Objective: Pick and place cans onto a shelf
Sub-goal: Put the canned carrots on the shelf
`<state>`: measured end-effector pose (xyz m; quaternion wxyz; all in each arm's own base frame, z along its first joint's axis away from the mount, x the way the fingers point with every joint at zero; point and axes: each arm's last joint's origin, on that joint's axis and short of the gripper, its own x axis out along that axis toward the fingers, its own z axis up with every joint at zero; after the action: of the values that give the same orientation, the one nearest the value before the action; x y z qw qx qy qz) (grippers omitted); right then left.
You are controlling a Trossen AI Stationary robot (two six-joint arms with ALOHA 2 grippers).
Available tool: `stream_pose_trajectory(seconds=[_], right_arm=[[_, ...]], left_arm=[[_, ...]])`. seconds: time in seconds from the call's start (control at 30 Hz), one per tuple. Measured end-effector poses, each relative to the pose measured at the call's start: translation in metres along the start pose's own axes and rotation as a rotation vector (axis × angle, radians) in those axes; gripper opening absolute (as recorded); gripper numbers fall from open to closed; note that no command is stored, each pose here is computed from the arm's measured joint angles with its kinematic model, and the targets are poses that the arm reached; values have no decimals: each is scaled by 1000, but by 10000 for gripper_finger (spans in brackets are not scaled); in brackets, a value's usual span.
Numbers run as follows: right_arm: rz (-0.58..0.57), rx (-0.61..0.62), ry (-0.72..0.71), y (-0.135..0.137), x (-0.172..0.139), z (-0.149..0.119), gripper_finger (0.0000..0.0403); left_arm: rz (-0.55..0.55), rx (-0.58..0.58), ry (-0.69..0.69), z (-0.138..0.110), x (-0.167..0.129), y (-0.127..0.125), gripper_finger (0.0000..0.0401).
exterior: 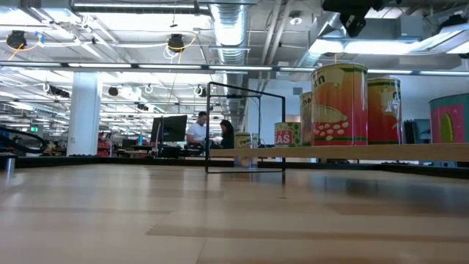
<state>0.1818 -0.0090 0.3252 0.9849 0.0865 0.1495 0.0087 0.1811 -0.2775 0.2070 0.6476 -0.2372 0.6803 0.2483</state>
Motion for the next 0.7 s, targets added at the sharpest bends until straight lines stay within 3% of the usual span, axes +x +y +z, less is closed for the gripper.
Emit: stream_pose_trajectory(seconds=[0.27, 0.7], right_arm=[[-3, 27, 0, 0, 0, 0, 8], [0, 35, -20, 0, 2, 2, 8]], left_arm=[[43, -8, 0, -2, 15, -5, 125], [15, 12, -26, -2, 21, -6, 30]])
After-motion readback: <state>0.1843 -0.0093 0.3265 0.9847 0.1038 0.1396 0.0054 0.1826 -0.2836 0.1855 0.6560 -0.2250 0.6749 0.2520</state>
